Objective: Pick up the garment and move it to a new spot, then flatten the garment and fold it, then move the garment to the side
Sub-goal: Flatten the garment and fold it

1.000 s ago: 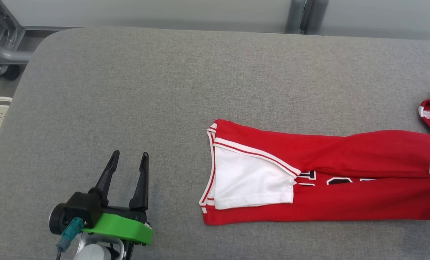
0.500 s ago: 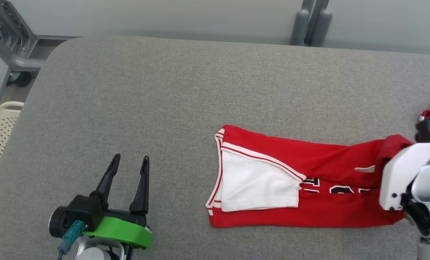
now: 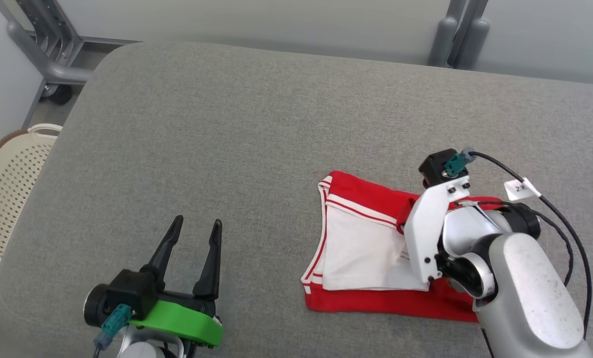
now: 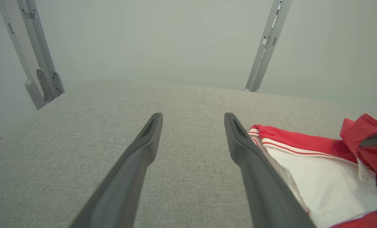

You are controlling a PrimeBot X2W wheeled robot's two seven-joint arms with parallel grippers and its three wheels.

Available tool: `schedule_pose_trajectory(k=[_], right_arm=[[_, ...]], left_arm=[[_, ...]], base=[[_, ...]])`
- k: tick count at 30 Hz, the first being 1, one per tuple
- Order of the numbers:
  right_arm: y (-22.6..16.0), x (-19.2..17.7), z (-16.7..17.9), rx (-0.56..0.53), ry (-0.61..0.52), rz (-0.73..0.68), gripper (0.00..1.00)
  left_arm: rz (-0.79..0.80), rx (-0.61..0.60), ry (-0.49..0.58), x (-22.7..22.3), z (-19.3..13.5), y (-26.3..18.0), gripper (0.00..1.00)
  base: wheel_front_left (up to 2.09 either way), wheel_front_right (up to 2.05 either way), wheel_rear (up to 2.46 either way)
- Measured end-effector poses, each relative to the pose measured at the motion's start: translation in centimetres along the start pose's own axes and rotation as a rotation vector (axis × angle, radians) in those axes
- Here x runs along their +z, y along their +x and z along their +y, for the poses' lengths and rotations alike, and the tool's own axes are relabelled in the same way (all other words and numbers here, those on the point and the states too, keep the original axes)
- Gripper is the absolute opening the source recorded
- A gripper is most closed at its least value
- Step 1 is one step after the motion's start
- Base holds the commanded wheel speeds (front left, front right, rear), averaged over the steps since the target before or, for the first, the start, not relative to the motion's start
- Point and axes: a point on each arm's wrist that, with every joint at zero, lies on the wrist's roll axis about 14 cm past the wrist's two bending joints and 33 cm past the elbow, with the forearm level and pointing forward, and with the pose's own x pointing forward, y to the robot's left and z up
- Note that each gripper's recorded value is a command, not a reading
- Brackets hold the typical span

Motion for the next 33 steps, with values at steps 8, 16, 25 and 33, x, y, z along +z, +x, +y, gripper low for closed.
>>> schedule_pose_trajectory(k=[8,16,25,33], right_arm=[[2.8,0.6,3.6,0.116,-0.065,0.052,0.00],[4.7,0.3,5.7,0.182,-0.099,0.097,0.00],[5.6,-0.1,6.8,0.229,-0.097,0.109,1.00],[4.6,1.8,8.6,0.316,-0.078,0.033,1.00]], left_arm=[[0.009,0.042,-0.008,-0.2,1.0,-0.7,1.00],[0.017,0.074,-0.011,-0.5,1.8,-0.9,1.00],[0.021,0.087,-0.015,-0.6,2.0,-0.9,1.00],[0.014,0.082,-0.017,-0.4,1.9,-0.4,1.00]], base=[[0.00,0.00,0.00],[0.00,0.00,0.00],[0.00,0.00,0.00],[0.00,0.00,0.00]])
